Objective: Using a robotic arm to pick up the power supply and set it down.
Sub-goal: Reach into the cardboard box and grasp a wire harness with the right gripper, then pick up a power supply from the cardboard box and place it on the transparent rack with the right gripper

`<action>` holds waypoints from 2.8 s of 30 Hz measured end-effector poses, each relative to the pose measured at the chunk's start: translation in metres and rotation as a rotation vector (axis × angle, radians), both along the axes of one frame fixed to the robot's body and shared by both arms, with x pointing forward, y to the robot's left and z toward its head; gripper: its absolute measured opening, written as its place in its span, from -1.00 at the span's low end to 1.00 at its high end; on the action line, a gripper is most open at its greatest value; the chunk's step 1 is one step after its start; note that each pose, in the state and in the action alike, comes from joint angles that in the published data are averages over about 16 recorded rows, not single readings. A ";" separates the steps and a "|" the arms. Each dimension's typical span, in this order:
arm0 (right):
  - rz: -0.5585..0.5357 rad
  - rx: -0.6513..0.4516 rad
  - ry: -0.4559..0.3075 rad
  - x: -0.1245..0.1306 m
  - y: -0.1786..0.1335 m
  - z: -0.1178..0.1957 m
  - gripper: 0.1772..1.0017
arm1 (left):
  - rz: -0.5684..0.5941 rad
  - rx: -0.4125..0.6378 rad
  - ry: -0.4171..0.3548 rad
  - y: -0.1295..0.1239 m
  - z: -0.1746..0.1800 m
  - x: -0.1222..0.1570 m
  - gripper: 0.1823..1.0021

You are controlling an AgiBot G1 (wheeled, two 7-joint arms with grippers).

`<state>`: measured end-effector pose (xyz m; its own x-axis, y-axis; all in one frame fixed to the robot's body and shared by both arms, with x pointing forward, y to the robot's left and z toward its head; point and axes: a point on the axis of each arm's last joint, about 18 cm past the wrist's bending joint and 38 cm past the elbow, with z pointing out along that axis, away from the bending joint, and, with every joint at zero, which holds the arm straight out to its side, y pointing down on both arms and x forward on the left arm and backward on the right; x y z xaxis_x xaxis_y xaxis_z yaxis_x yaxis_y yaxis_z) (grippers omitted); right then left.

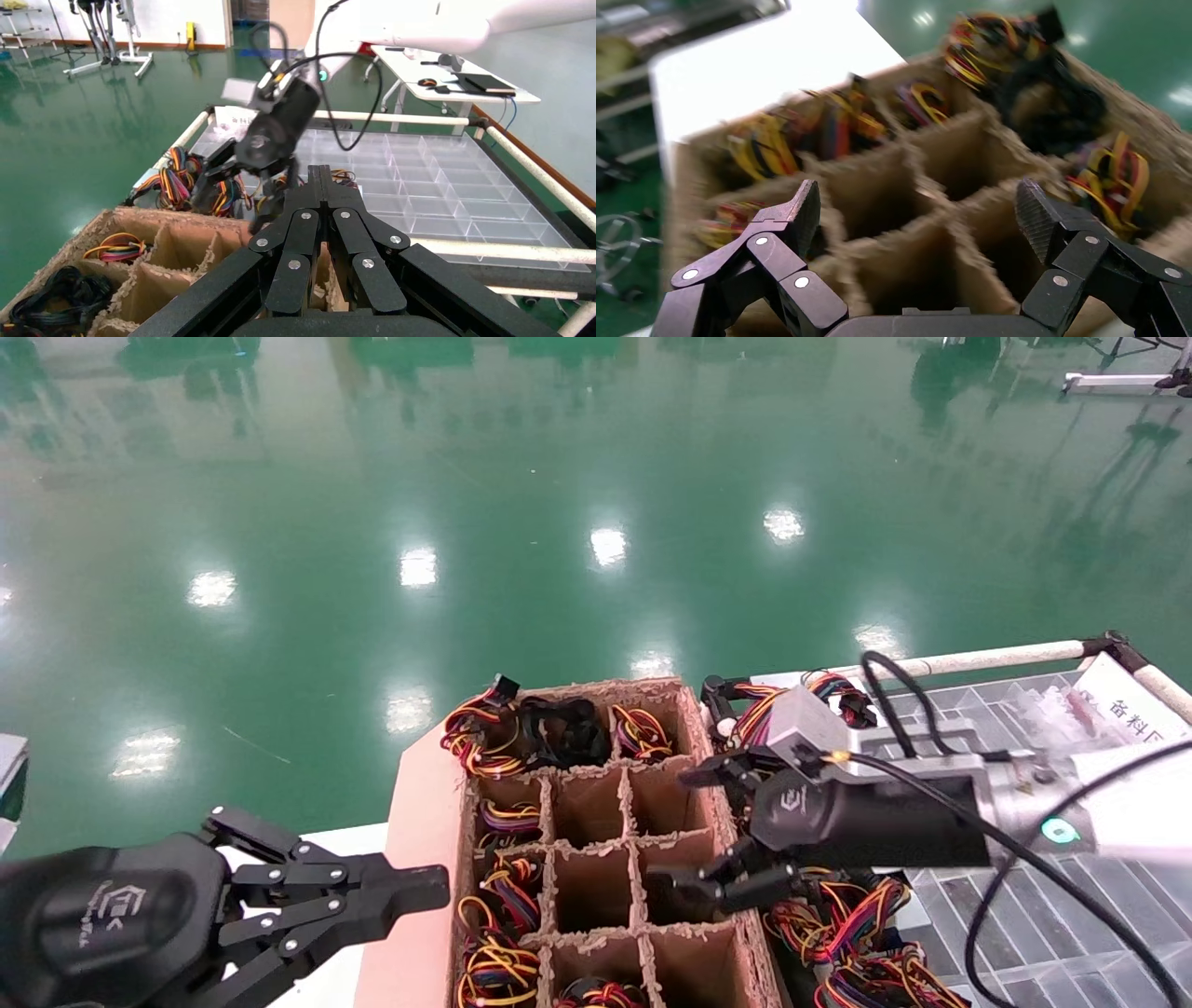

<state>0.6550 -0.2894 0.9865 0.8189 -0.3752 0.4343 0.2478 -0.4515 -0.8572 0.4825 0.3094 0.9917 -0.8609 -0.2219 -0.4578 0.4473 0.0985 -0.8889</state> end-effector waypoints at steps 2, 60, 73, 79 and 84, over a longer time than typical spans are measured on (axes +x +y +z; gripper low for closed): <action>-0.037 -0.011 -0.018 0.012 0.003 0.004 1.00 | 0.000 0.000 0.000 0.000 0.000 0.000 -0.98; -0.331 -0.050 -0.152 0.102 0.062 -0.004 -0.74 | 0.000 0.000 0.000 0.000 0.000 0.000 0.77; -0.308 0.002 -0.168 0.094 0.056 0.021 -0.92 | 0.000 0.000 0.000 0.000 0.000 0.000 0.98; -0.278 0.036 -0.193 0.084 0.050 0.046 -0.94 | 0.000 0.000 0.000 0.000 0.000 0.000 1.00; -0.238 0.072 -0.223 0.072 0.043 0.071 -0.94 | 0.000 0.000 0.000 0.000 0.000 0.000 1.00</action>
